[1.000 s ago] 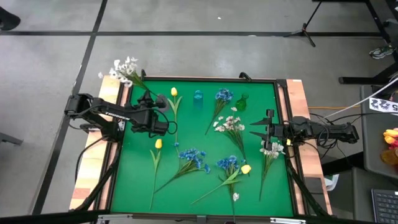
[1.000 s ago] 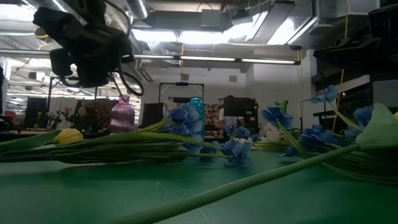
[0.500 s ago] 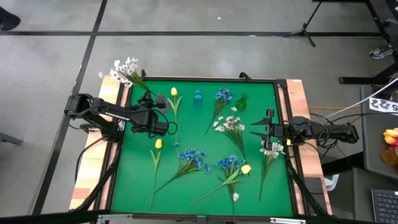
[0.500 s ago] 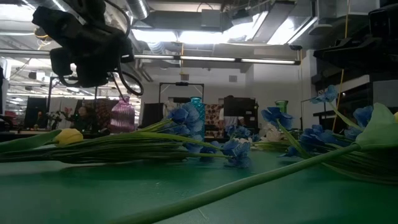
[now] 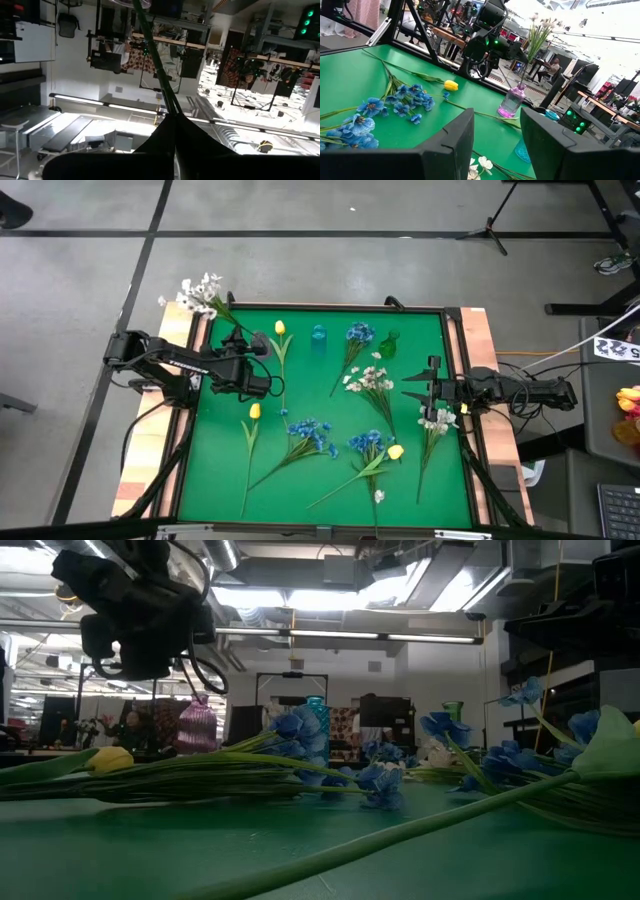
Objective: Sort flowers into vase by color
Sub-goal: Put the top left white flowers into the violet vase
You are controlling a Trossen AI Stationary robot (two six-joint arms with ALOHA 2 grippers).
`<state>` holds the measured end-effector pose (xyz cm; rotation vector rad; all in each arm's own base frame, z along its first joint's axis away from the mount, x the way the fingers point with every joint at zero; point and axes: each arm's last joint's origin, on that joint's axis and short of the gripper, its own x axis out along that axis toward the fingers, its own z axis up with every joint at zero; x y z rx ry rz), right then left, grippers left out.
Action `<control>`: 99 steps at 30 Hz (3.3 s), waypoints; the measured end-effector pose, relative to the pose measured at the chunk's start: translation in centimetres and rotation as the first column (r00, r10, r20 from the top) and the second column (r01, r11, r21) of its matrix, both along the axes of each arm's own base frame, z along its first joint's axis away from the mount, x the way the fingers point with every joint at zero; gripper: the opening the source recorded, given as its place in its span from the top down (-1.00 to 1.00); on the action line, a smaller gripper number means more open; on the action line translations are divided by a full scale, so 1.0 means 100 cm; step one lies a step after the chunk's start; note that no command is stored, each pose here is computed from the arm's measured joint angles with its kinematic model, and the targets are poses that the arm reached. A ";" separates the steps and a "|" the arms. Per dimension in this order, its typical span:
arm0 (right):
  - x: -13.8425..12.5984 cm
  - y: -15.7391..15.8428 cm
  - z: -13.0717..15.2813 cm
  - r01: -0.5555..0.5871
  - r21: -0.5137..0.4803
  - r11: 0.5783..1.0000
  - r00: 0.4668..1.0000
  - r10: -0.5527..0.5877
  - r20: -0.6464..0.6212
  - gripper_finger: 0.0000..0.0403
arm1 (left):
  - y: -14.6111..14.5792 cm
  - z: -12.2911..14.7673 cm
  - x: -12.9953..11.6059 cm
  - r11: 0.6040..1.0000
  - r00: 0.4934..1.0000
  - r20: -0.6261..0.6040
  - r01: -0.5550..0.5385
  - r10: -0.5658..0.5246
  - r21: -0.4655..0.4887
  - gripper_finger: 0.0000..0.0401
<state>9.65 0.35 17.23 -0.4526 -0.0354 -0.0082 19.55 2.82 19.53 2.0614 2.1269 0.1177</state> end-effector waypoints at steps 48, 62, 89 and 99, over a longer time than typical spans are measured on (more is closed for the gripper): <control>0.000 0.000 0.000 0.009 -0.051 0.999 1.000 -0.010 -0.005 0.20 | -0.003 0.004 0.022 0.987 1.000 -0.014 0.010 -0.013 -0.161 1.00; 0.000 0.000 -0.001 0.010 -0.049 0.999 1.000 -0.011 -0.015 0.20 | -0.003 0.003 0.023 0.982 1.000 0.011 0.009 -0.007 -0.187 0.78; 0.000 -0.002 -0.001 0.063 -0.048 0.997 0.998 -0.063 -0.015 0.20 | -0.004 0.004 0.023 0.987 0.999 0.030 0.017 -0.012 -0.160 0.09; 0.000 -0.001 -0.001 0.053 -0.048 0.997 0.998 -0.053 -0.016 0.20 | -0.004 0.014 0.018 0.986 0.985 0.174 0.018 0.011 -0.166 0.09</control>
